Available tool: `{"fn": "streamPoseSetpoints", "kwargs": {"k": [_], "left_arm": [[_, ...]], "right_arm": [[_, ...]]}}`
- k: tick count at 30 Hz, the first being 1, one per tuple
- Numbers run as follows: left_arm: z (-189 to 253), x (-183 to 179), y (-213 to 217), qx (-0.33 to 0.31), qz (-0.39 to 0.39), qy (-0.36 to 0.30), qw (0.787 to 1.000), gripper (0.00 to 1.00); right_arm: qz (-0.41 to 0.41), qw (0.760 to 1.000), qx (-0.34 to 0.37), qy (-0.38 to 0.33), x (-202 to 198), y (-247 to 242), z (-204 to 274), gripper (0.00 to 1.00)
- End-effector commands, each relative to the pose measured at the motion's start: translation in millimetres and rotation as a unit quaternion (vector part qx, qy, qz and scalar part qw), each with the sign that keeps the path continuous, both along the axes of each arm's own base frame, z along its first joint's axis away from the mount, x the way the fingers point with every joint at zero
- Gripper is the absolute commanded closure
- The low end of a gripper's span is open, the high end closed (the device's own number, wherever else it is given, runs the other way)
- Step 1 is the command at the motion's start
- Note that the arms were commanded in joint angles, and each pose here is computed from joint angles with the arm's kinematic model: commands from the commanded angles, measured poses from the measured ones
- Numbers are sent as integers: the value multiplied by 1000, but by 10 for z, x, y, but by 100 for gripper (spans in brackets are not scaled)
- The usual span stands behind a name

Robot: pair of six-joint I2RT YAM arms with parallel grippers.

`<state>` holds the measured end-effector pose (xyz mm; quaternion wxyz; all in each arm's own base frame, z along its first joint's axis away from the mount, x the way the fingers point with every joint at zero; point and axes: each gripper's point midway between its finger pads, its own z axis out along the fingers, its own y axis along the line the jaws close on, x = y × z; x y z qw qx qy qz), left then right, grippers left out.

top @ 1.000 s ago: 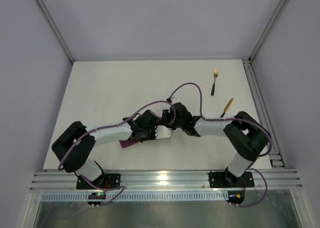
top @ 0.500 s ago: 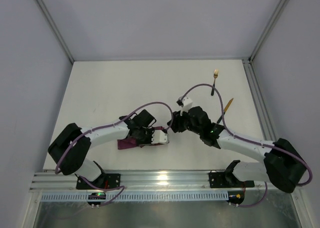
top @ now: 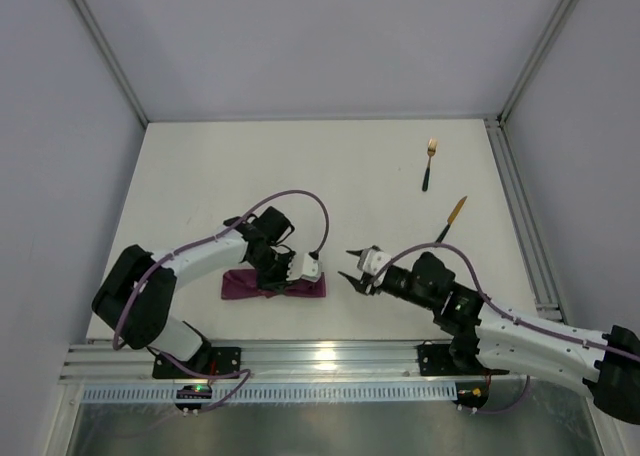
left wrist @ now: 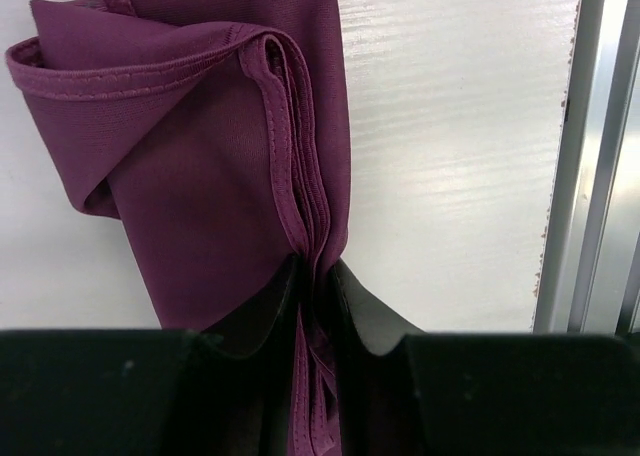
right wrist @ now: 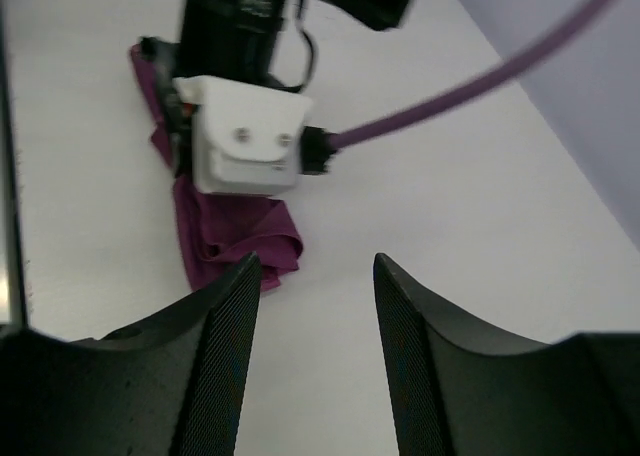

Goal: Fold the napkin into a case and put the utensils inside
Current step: Pass from the left arm to the right

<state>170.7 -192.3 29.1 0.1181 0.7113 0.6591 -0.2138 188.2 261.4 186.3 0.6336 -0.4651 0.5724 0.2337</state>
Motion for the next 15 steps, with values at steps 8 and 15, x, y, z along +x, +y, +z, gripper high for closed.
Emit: {"fn": "streamPoseSetpoints", "kwargs": {"k": [8, 15], "left_arm": [[359, 26, 17, -48, -1, 2, 999, 80], [403, 39, 18, -57, 6, 8, 998, 80]], "right_arm": [[134, 966, -165, -147, -710, 719, -112, 46], [114, 969, -171, -138, -616, 1179, -504, 41]]}}
